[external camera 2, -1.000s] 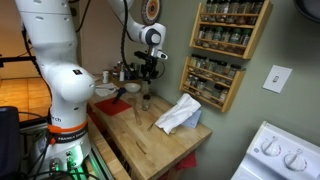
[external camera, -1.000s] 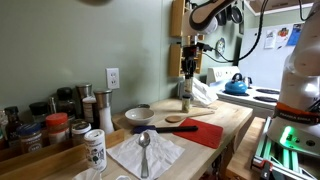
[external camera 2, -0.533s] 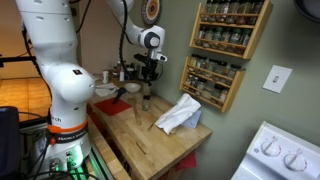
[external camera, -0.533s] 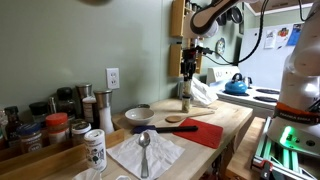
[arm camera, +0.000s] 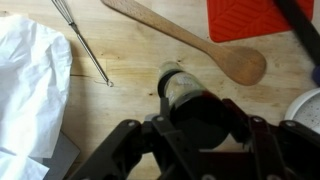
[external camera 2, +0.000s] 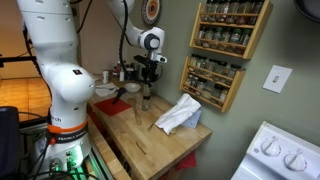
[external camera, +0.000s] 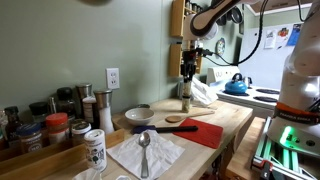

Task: Swap the position of the bottles

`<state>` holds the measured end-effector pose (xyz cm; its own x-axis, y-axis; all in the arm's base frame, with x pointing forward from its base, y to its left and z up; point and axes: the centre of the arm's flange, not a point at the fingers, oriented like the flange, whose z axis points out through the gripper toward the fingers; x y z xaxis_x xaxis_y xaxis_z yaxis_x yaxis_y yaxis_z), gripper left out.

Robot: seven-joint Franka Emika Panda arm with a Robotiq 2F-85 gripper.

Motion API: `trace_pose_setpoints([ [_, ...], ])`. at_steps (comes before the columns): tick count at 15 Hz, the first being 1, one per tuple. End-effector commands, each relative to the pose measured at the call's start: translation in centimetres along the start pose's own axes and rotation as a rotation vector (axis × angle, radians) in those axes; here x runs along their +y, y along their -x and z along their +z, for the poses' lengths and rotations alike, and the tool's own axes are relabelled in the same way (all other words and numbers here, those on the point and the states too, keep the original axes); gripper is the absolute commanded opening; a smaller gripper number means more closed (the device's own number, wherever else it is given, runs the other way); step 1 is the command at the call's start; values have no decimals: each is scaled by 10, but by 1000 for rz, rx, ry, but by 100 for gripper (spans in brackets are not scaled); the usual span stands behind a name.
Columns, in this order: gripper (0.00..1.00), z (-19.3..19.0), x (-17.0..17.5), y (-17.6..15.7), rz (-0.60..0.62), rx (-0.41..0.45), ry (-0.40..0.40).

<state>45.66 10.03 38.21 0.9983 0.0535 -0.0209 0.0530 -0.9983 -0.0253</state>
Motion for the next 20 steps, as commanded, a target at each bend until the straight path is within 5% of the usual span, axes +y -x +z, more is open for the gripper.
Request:
trace_pose_setpoints([
  [1,29,5,2,5,20,11,19],
  [20,29,7,3,0,34,13,23],
])
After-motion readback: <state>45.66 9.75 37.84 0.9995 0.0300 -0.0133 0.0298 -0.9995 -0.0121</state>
